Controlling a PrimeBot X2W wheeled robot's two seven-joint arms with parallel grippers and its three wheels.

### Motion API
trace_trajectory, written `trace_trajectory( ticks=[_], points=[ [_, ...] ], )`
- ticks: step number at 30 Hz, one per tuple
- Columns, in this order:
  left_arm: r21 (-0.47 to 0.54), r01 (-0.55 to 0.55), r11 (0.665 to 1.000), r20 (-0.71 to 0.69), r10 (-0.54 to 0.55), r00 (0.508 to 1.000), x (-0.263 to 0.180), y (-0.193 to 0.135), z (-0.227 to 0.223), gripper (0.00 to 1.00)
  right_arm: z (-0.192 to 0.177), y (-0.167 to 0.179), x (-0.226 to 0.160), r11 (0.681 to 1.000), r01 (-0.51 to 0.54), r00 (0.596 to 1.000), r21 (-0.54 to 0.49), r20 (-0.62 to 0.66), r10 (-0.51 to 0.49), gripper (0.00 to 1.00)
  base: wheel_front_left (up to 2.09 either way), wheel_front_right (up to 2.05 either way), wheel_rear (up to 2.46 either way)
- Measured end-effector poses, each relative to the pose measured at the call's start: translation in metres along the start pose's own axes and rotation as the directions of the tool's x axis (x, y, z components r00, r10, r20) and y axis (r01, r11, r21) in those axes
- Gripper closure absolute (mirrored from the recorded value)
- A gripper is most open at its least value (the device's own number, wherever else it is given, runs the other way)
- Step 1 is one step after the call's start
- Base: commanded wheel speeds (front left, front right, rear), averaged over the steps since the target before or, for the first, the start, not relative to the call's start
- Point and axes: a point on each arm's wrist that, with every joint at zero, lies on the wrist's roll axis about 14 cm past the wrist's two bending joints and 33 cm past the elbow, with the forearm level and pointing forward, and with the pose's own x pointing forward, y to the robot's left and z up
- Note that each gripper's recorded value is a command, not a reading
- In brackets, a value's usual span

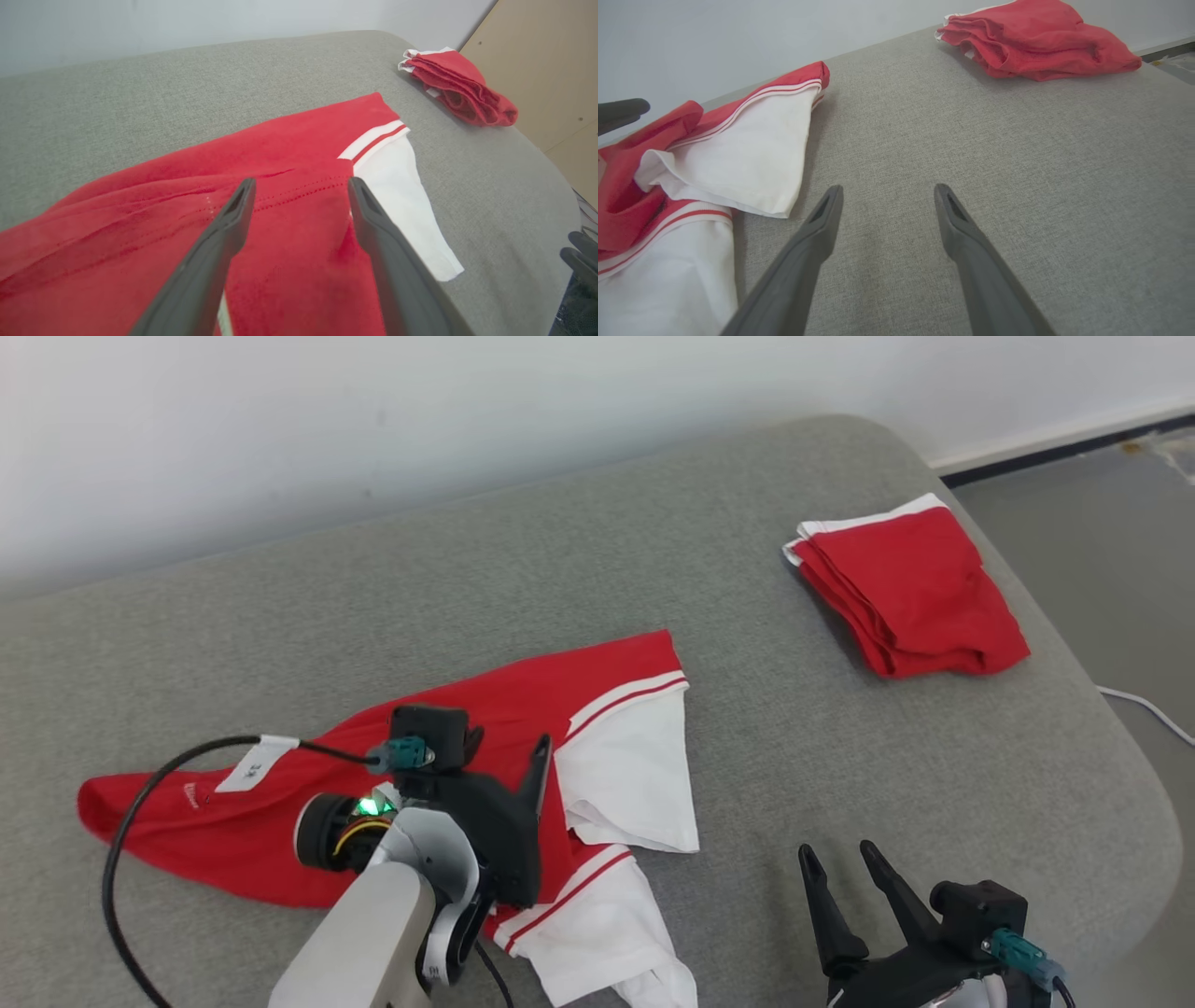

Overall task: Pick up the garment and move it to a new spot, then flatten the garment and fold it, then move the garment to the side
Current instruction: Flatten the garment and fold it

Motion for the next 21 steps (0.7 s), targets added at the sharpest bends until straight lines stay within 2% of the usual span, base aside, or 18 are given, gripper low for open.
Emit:
trace_trajectory(
  ticks=[6,7,8,9,13,16,18,21],
  points=[
    [0.049,-0.021,0.999,-0.123,0.027,0.992,0.017,0.007,-0.024,0.0,-0.004,-0.009,-0.002,0.999,0.035,0.999,0.009,-0.004,-0.035,0.0,0.0,0.0,0.0],
    [0.054,-0.015,0.998,-0.146,0.023,0.989,0.018,0.005,-0.029,0.29,-0.003,-0.01,-0.001,0.999,0.038,0.999,0.009,-0.002,-0.038,0.0,0.0,0.0,0.0],
    [0.056,-0.013,0.998,-0.162,0.021,0.987,0.019,0.005,-0.033,0.71,-0.003,-0.011,-0.001,0.999,0.04,0.999,0.008,-0.002,-0.04,0.0,0.0,0.0,0.0],
    [0.055,-0.004,0.998,-0.162,0.013,0.987,0.02,0.004,-0.034,1.0,-0.004,-0.011,-0.002,0.999,0.043,0.999,0.01,-0.006,-0.043,0.0,0.0,0.0,0.0],
    [0.059,0.016,0.998,-0.105,-0.01,0.994,0.023,0.001,-0.022,1.0,-0.007,-0.012,-0.002,0.999,0.048,0.999,0.014,-0.012,-0.048,0.0,0.0,0.0,0.0],
    [0.058,0.025,0.998,0.003,-0.026,1.0,0.024,-0.002,0.005,1.0,-0.008,-0.01,0.0,0.999,0.042,0.999,0.015,-0.014,-0.042,0.0,0.0,0.0,0.0],
    [0.048,0.036,0.998,0.129,-0.042,0.991,0.022,-0.006,0.04,1.0,-0.009,-0.006,0.003,1.0,0.026,1.0,0.014,-0.014,-0.026,0.0,0.0,0.0,0.0],
    [0.076,0.035,0.997,0.18,-0.048,0.983,0.019,-0.007,0.061,1.0,-0.007,0.0,0.006,1.0,0.007,1.0,0.011,-0.01,-0.007,0.0,0.0,0.0,0.0]
  ],
)
